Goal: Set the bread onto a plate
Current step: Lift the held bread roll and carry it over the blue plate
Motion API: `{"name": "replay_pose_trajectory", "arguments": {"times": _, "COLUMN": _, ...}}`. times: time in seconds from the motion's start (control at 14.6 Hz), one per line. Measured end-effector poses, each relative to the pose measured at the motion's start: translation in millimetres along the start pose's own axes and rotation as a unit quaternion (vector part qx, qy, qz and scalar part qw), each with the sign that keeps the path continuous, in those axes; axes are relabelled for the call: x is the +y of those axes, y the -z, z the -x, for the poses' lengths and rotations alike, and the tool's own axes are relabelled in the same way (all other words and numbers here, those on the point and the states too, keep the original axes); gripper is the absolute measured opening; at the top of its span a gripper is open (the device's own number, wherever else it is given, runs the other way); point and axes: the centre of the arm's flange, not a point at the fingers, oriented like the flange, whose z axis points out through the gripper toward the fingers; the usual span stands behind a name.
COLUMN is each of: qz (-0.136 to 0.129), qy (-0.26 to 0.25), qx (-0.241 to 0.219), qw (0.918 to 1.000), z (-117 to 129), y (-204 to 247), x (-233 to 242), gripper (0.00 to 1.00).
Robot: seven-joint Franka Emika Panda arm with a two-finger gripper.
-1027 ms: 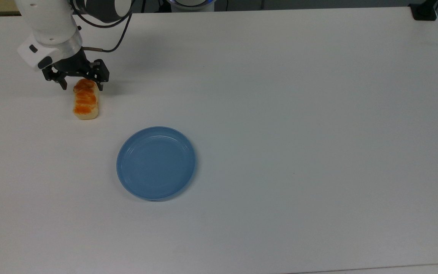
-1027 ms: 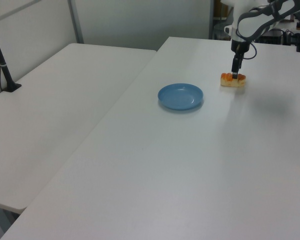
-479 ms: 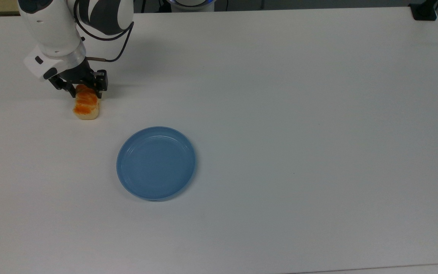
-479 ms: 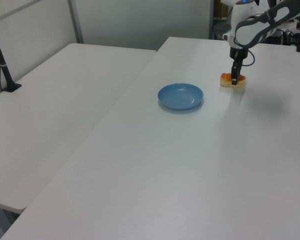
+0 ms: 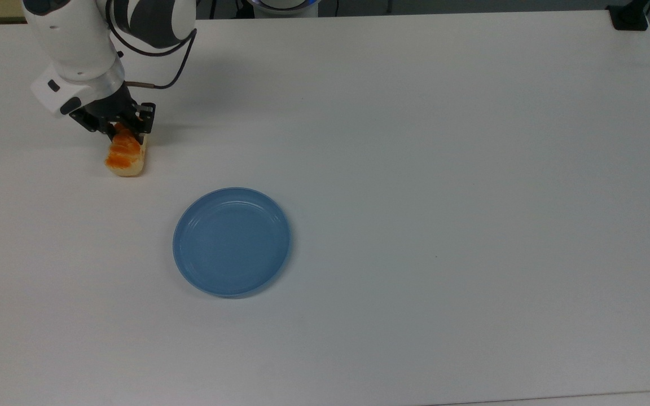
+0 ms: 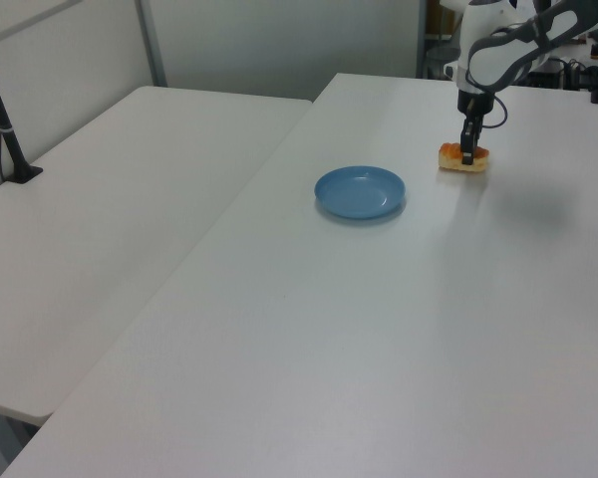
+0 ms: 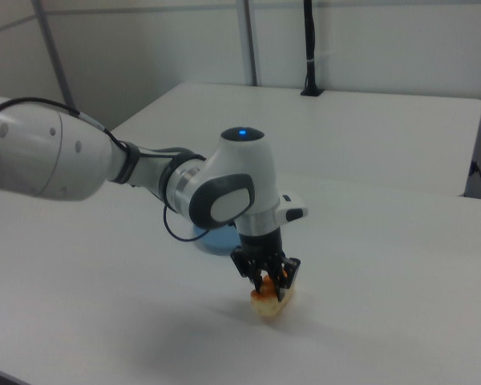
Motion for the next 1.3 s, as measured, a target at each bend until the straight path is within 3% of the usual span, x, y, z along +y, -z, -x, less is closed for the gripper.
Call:
{"name": "replay_pose_trajectory", "arguments": {"times": 0.27, "qz": -0.019, "qy": -0.02, "qx": -0.005, "qw": 0.9996, "z": -11, "y": 74, "x": -4, "gripper": 0.44}}
{"name": "replay_pose_trajectory", "arguments": {"times": 0.41, "qz": -0.02, "qy": -0.052, "qx": 0.015, "qw": 0.9984, "z": -27, "y": 123, "x": -24, "gripper": 0.44}}
{"name": "replay_pose_trajectory", "arguments": {"times": 0.82, "qz": -0.032, "qy": -0.123, "qx": 0.082, "qw": 0.9885, "z": -76, "y": 209, "x": -107, "gripper": 0.44}}
{"name": "replay_pose_trajectory", "arguments": {"times": 1.03, "qz": -0.043, "qy": -0.135, "qx": 0.088, "qw": 0.986, "z": -96, "y": 213, "x": -147, "gripper": 0.45}}
{"name": "replay_pose_trajectory", "arguments": {"times": 1.3, "qz": -0.043, "qy": -0.134, "qx": 0.042, "qw": 0.9891, "z": -130, "y": 142, "x": -167, "gripper": 0.45}}
